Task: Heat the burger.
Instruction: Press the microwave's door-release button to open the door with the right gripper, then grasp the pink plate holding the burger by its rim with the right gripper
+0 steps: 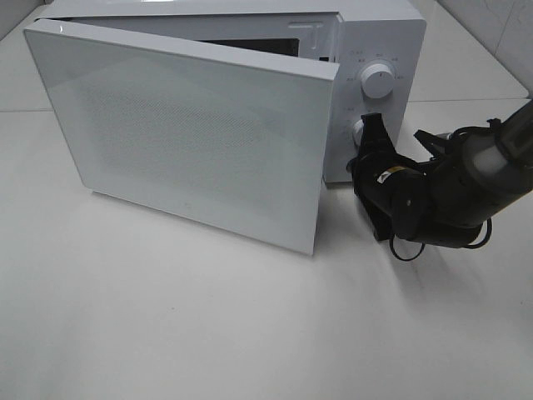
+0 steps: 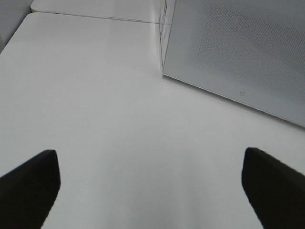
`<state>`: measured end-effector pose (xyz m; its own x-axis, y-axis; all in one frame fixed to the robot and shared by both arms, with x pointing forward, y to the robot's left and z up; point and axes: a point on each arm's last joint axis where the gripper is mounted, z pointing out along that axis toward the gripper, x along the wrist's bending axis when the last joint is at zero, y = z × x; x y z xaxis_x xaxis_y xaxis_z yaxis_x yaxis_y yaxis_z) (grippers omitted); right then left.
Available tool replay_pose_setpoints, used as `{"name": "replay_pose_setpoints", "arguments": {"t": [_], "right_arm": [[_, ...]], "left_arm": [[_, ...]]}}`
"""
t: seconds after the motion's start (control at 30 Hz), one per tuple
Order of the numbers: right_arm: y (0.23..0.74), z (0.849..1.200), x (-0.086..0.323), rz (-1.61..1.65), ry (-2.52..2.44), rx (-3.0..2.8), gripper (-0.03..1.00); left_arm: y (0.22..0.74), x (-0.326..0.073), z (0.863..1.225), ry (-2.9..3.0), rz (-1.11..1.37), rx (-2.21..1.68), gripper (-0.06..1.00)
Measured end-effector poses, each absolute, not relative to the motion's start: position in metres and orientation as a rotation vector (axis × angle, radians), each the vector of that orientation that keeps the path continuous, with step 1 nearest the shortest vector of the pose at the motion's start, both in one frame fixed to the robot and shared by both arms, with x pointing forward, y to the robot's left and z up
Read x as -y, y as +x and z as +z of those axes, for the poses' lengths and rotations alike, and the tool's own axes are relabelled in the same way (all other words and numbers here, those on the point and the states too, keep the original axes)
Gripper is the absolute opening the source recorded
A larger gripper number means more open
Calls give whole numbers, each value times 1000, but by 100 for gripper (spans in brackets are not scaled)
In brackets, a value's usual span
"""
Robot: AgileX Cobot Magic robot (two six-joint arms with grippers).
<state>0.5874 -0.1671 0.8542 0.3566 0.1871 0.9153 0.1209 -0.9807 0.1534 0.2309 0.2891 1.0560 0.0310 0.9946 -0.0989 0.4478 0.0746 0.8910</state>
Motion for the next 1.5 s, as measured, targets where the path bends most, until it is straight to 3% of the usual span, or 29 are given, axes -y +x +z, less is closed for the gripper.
{"name": "replay_pose_setpoints", "arguments": {"t": [0.73,1.5], "right_arm": [[587,856,165,1734,2561,-272,0],[553,886,179,1821,2521,-467,0]], "left_arm": [[231,-289,1056,1492,847,-1537,95],[231,-289,1056,1492,847,-1537,95]]}}
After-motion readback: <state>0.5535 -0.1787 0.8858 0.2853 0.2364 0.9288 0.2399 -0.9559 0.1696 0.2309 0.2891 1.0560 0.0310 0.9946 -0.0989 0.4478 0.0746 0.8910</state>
